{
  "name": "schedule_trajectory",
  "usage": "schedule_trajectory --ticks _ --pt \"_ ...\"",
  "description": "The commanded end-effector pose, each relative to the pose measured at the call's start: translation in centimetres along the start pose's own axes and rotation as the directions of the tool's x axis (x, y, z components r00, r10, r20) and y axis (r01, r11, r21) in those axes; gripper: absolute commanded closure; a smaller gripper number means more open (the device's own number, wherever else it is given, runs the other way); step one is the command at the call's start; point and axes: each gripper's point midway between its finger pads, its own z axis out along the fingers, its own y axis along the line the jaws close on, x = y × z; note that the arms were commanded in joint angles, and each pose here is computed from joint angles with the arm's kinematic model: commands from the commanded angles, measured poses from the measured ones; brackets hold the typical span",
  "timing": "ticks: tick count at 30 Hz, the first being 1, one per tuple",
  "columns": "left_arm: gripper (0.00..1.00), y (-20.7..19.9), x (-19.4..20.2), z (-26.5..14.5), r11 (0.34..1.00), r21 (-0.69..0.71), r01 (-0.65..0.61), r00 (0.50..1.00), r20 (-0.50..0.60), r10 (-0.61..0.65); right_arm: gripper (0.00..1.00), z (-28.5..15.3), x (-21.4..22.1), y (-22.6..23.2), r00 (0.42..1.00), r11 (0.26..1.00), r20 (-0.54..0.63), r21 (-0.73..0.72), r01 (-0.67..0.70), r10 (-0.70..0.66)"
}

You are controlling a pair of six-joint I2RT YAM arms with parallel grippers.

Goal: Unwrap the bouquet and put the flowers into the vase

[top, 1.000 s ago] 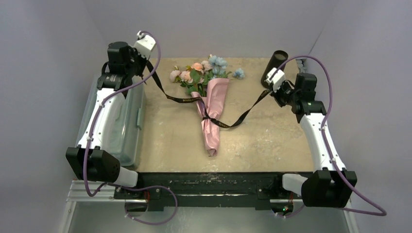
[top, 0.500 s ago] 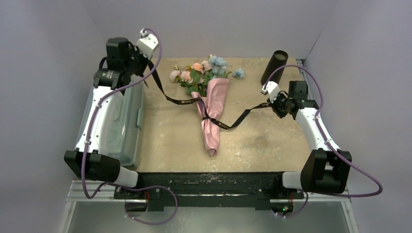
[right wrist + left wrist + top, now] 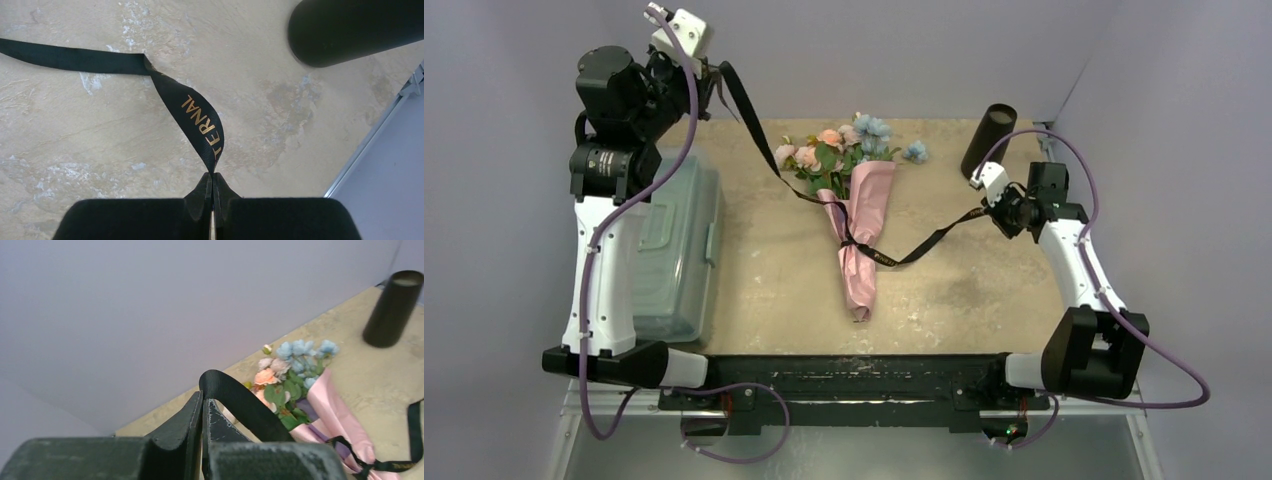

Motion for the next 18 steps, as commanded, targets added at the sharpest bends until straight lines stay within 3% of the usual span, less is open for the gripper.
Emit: schedule_trajectory --ticks 1,6,10,15,18 --pt "1.00 -3.6 -3.3 -0.1 0.973 0.213 0.084 0.989 0.103 -0.108 1.00 -2.7 -2.6 -1.5 0.994 0.998 0.106 0.051 0.029 -0.034" --pt "1.00 -6.8 -9.2 -0.5 0.888 0.443 0.126 0.937 0.239 -0.253 1.00 -3.3 -2.2 -1.6 0.992 0.999 0.125 0.053 0.012 -0.019" --pt "1.00 -9.2 -13.1 -0.4 0.790 0.595 0.152 0.877 0.288 -0.385 1.00 -3.4 -1.8 -1.3 0.992 0.999 0.127 0.042 0.008 -0.013" --pt "1.00 -15.3 -13.5 2.9 0.726 0.675 0.133 0.878 0.259 -0.402 1.00 -3.3 -1.2 -0.5 0.992 1.000 0.123 0.012 0.018 -0.020" --pt "1.00 -18.7 -11.9 6.6 0.689 0.698 0.195 0.875 0.193 -0.445 1.00 -3.4 -0.7 0.2 0.992 1.000 0.124 -0.010 0.029 -0.028"
